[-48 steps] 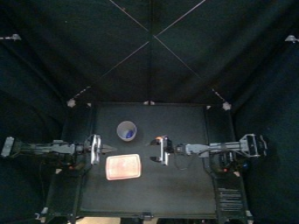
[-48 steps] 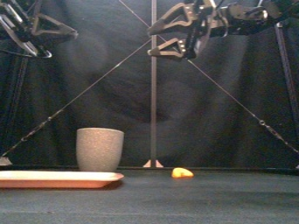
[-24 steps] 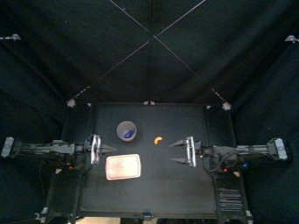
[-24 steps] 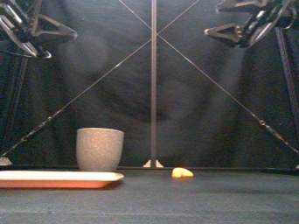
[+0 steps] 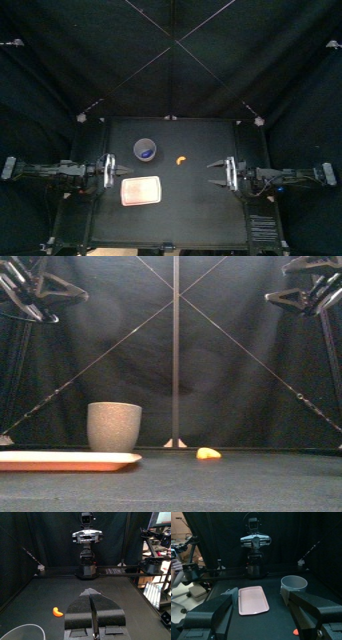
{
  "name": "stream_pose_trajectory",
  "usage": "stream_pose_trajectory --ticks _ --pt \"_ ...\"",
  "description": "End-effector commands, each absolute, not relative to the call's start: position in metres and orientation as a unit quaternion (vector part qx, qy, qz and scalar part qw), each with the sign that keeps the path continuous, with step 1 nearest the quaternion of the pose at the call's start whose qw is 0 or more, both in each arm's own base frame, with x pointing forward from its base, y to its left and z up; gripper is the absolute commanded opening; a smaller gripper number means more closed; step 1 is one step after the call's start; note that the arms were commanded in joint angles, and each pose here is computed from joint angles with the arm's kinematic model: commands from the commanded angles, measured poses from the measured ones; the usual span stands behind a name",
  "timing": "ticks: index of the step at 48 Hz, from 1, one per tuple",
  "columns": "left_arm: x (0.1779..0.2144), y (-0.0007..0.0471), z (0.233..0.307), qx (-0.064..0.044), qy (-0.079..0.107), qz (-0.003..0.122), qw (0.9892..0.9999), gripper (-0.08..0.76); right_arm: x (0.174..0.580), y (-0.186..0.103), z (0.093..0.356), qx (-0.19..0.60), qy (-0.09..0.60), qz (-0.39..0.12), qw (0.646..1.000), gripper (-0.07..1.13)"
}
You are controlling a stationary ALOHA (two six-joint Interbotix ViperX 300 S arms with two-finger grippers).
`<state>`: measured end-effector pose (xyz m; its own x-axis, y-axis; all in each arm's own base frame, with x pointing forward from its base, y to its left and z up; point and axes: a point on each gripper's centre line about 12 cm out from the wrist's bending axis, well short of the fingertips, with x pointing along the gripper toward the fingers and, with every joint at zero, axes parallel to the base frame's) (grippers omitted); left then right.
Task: Pick the eggplant then place it in the grey bowl
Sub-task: Drop eggplant in the grey bowl and return to neutral
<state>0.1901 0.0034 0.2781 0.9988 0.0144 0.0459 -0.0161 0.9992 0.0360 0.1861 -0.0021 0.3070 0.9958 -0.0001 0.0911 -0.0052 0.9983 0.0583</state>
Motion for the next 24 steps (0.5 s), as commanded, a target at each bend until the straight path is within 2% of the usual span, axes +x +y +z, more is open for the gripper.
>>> stream_pose_trajectory --ticks 1,24 --pt "0.1912 0.0036 0.2829 0.019 -0.029 0.008 0.9994 -0.006 0.188 -0.0024 0.3177 0.027 -0.052 0.0 0.998 1.0" --pt "0.1912 0.0036 0.2829 0.019 -0.029 0.008 0.9994 -0.006 0.1864 -0.0035 0.3156 0.026 -0.05 -0.003 0.998 1.0"
